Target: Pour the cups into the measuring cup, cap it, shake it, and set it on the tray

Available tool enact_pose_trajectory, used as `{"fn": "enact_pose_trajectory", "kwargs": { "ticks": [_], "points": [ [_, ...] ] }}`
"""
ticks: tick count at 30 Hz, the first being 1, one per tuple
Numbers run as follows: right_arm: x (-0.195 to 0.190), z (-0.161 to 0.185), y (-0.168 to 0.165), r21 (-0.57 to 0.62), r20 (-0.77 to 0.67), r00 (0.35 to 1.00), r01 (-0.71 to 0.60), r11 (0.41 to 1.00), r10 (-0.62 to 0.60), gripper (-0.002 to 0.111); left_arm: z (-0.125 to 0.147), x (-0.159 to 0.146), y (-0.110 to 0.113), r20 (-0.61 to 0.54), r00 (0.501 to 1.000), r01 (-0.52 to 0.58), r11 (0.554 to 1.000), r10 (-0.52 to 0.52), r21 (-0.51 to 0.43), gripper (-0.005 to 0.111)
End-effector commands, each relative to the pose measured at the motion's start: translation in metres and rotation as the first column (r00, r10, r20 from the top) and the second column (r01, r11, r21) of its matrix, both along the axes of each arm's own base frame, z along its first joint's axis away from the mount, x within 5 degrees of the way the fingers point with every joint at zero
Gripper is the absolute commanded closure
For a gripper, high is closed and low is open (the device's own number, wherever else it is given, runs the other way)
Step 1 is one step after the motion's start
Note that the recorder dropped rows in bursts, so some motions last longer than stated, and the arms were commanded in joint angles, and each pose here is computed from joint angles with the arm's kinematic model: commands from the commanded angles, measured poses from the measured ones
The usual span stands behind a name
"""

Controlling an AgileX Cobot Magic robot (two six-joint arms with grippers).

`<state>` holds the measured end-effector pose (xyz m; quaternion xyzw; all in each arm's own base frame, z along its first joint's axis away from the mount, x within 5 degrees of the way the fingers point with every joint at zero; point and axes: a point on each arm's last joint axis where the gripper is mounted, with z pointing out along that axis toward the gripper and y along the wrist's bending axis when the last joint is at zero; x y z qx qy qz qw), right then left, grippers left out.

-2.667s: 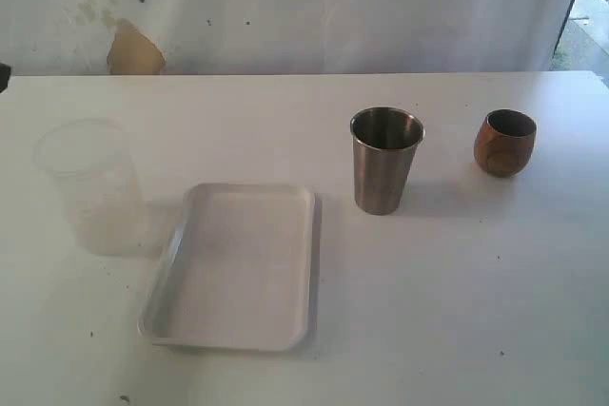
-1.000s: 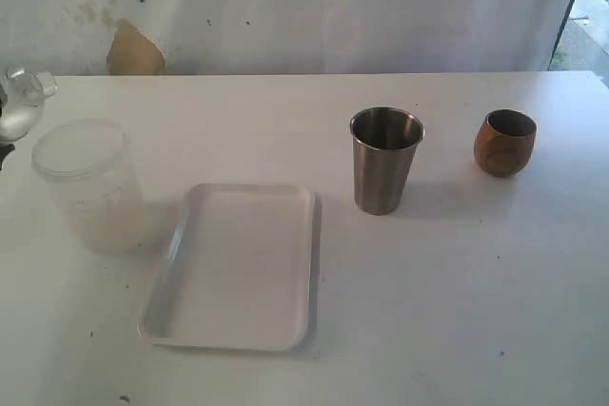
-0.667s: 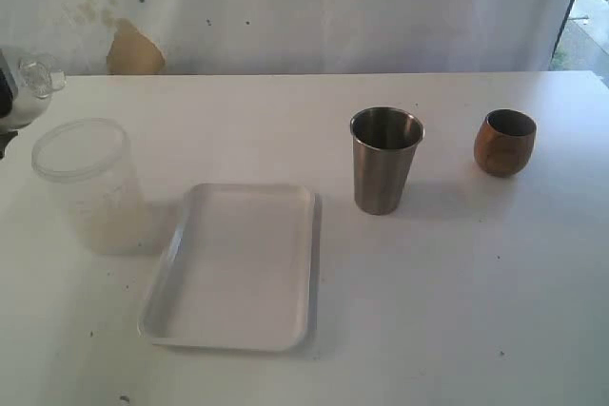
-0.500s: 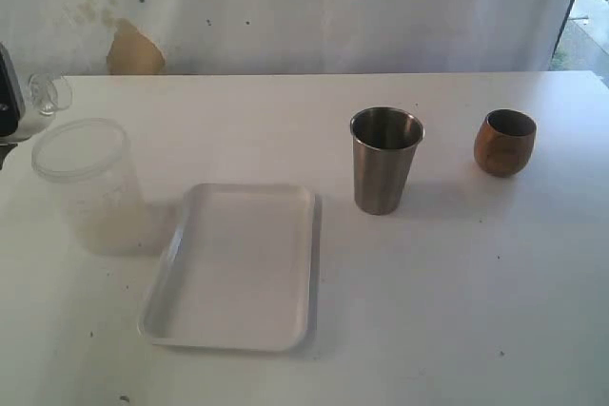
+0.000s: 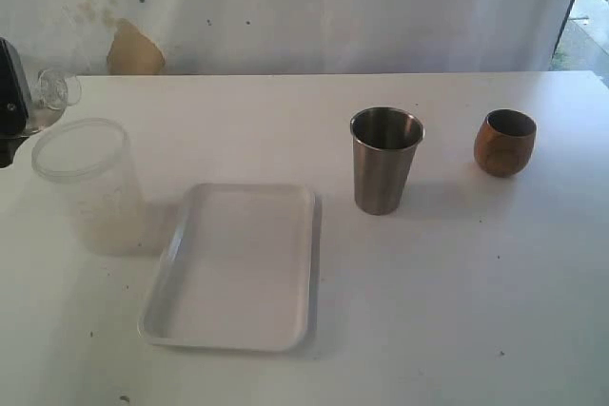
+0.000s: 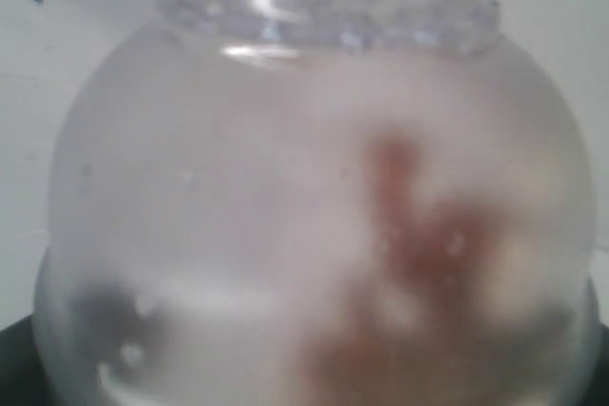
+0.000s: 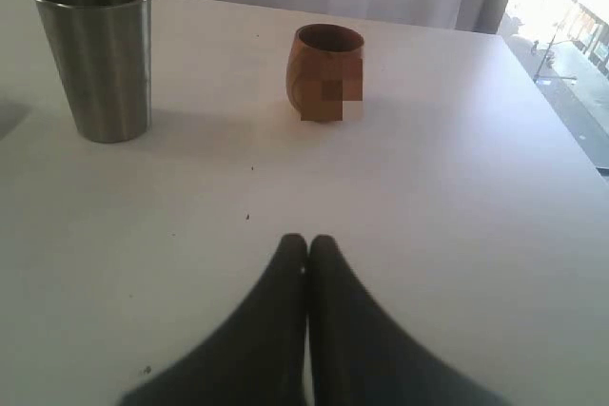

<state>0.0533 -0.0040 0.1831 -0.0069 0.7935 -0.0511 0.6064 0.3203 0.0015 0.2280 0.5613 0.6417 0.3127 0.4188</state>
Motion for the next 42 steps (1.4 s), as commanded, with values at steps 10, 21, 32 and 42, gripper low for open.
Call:
{"fn": "enact_pose_trajectory", "kwargs": {
  "ticks": [10, 21, 32, 42],
  "points": [
    [-0.0002, -0.0015, -0.0003, -0.005, -0.001, 1.000, 0.005, 1.000, -0.005, 0.108, 0.0103, 0.0028, 0.0002, 0.057, 0.992, 0.096, 0.975, -0.110, 0.202, 0.107],
    [-0.0002, -0.0015, -0.0003, -0.005, -0.001, 1.000, 0.005, 1.000, -0.005, 0.108, 0.0117, 0.0034, -0.0002, 0.061, 0.982, 0.151, 0.931, -0.181, 0.333, 0.107],
    [-0.0002, -0.0015, -0.0003, -0.005, -0.001, 1.000, 0.005, 1.000, -0.005, 0.108, 0.0180, 0.0070, 0.0011, 0.063, 0.977, 0.163, 0.903, -0.204, 0.398, 0.107],
    [-0.0002, -0.0015, -0.0003, -0.005, -0.001, 1.000, 0.005, 1.000, -0.005, 0.108, 0.0149, 0.0058, 0.0027, 0.014, 0.974, 0.194, 0.861, -0.226, 0.469, 0.107]
  ]
}}
